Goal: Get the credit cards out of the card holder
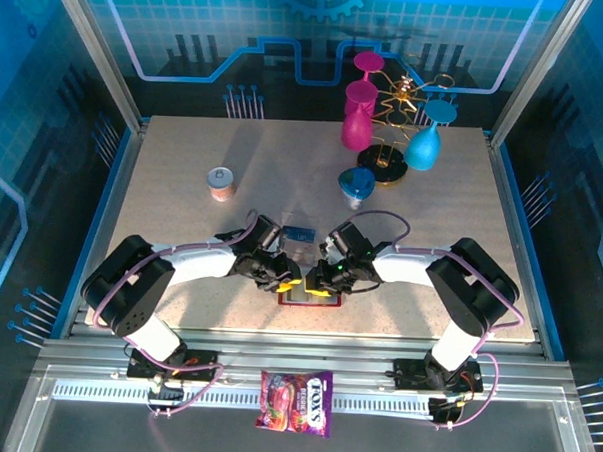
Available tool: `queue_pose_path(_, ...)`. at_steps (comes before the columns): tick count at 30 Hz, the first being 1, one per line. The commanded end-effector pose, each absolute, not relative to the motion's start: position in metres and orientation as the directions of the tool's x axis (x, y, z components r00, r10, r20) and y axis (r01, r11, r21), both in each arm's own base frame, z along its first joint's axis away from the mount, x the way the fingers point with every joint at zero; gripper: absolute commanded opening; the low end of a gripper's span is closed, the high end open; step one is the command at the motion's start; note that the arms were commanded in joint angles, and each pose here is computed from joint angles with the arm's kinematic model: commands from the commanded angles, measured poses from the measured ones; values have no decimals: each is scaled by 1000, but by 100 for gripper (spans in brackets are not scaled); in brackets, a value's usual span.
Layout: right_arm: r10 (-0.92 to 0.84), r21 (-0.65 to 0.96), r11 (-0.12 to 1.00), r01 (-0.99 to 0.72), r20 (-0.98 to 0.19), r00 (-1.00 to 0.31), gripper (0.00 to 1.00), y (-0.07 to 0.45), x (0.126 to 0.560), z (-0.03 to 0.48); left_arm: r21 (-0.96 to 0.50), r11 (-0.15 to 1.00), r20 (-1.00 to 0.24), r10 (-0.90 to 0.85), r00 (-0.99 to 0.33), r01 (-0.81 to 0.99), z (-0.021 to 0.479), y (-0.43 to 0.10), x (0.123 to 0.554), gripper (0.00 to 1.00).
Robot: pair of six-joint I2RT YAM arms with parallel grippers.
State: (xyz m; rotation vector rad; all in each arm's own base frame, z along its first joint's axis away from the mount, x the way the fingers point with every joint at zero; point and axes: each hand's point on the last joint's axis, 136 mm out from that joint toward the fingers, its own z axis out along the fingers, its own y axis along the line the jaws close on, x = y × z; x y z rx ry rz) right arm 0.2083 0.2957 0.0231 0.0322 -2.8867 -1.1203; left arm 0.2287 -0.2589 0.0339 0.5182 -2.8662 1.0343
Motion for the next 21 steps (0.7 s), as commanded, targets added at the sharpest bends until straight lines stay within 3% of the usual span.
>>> queue_pose_path(1, -19, 676, 737, 20, 50, -999, 29, 290, 205, 25, -650, 689, 174, -275, -946, -320, 46, -272, 232, 28)
queue_pose_path(12, 20, 691, 723, -8, -33, -999, 31, 278, 219, 65, -672, 681, 151, -257, -954, -290, 63, -279, 240, 28)
queue_pose_path(21, 57, 595, 804, -11, -94, -994, 32, 232, 228, 82, -689, 678, 140, -222, -965, -256, 72, -295, 243, 32)
